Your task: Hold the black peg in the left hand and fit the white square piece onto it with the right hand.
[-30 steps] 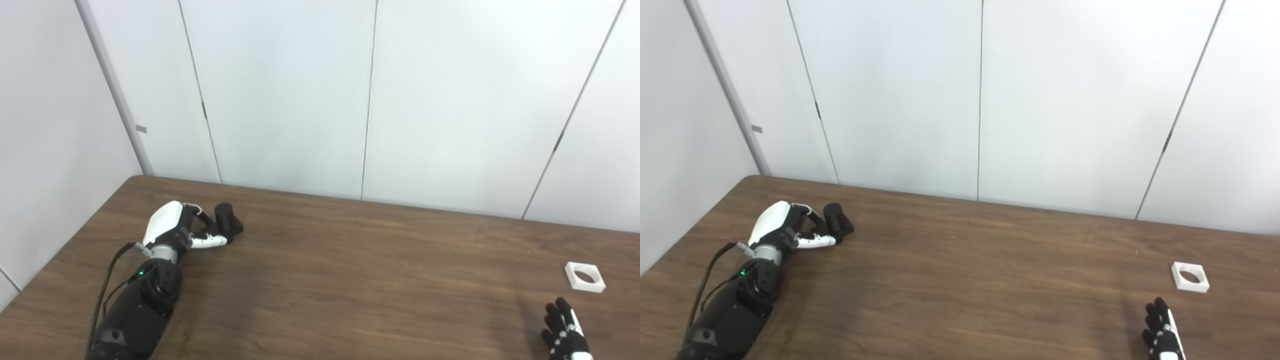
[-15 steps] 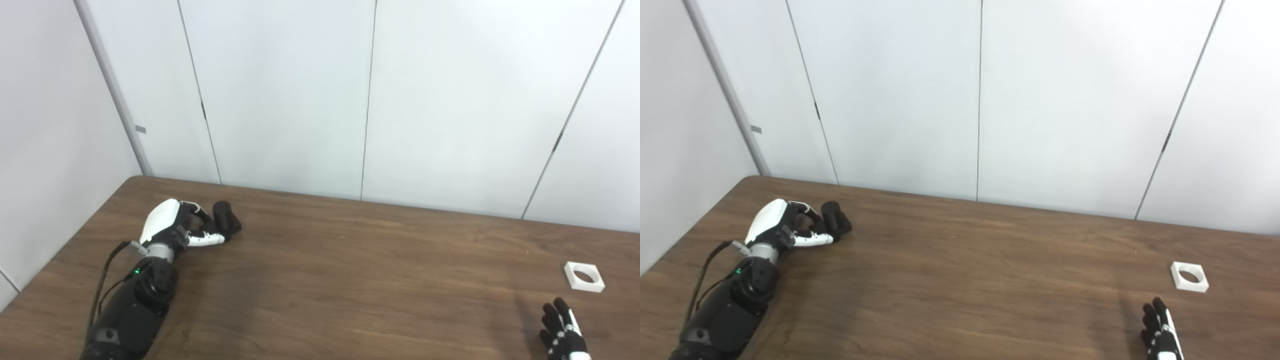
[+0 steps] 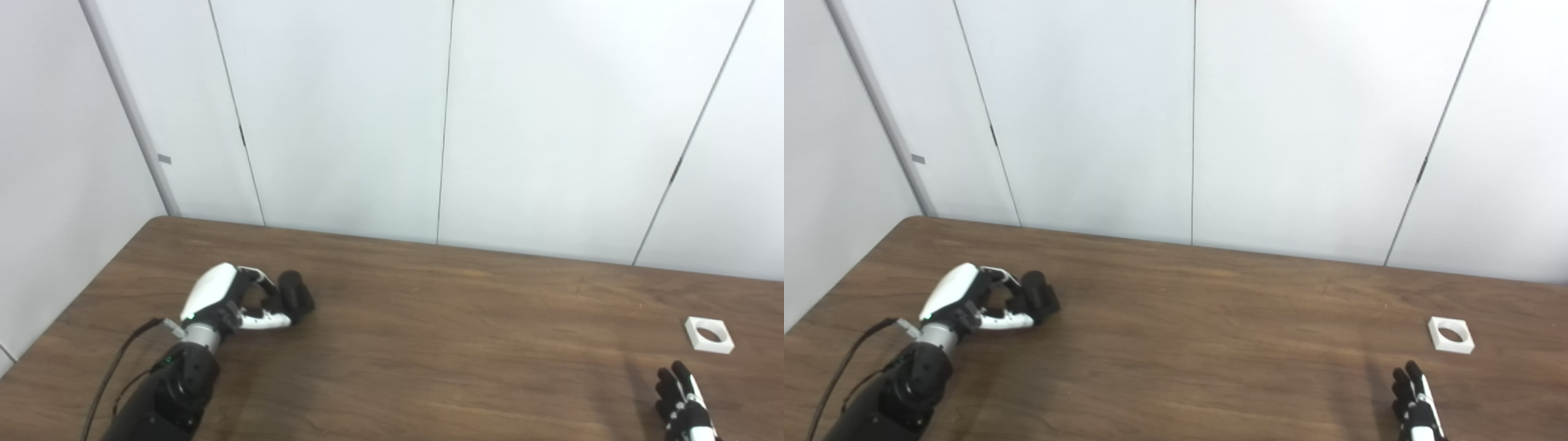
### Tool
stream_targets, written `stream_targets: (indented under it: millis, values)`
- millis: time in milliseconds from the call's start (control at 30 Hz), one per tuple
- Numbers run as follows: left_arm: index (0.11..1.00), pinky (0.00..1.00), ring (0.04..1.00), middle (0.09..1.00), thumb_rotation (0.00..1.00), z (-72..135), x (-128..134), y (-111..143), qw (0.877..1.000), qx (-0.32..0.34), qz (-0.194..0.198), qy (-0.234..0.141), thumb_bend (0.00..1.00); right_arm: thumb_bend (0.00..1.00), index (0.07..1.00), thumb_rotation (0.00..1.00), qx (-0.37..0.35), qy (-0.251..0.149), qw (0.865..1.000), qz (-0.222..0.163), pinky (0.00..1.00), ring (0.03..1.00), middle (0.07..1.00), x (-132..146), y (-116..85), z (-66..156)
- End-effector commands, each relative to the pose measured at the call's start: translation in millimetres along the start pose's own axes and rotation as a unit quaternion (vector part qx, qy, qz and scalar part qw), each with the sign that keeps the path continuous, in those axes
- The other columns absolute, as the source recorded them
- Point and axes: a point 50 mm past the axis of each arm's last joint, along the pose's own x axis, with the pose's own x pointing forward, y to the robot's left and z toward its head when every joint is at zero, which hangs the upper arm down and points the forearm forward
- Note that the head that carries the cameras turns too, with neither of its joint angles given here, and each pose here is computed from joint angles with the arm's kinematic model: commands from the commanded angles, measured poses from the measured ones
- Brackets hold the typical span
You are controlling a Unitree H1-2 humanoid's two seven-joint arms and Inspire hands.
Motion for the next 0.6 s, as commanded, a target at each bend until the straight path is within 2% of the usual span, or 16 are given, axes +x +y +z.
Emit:
stream_targets:
  millis: [0, 100, 167, 333, 567]
  values:
    - [0.488, 0.9, 0.907, 0.797, 0.05, 17.2, -2.1, 6.3, 0.999, 0.009, 0.004, -0.03, 0.52, 0.52, 0.996, 1.0, 0.011, 0.013, 1.0, -0.005, 1.0, 0.983, 0.967, -7.2, 6.0, -7.7]
    - [0.487, 0.97, 0.913, 0.801, 0.05, 25.0, -9.8, 3.4, 0.999, 0.011, 0.001, -0.042, 0.52, 0.54, 0.994, 1.0, 0.01, 0.012, 1.0, -0.007, 1.0, 0.979, 0.964, -6.2, 6.8, -7.5]
    - [0.486, 0.99, 0.897, 0.794, 0.05, 33.2, -19.4, 0.4, 0.997, 0.027, 0.008, -0.065, 0.52, 0.55, 0.993, 1.0, 0.012, 0.011, 1.0, -0.007, 1.0, 0.977, 0.962, -6.0, 6.6, -7.2]
    - [0.486, 1.0, 0.884, 0.794, 0.05, 46.7, -41.5, -9.1, 0.994, 0.044, 0.013, -0.103, 0.52, 0.54, 0.989, 1.0, 0.015, 0.01, 1.0, -0.005, 1.0, 0.971, 0.959, -5.0, 6.9, -7.7]
    - [0.485, 1.0, 0.89, 0.799, 0.05, 61.8, -70.6, -26.5, 0.988, 0.057, 0.007, -0.146, 0.52, 0.57, 0.98, 1.0, 0.02, 0.01, 1.0, -0.004, 1.0, 0.957, 0.951, -3.4, 9.8, -6.1]
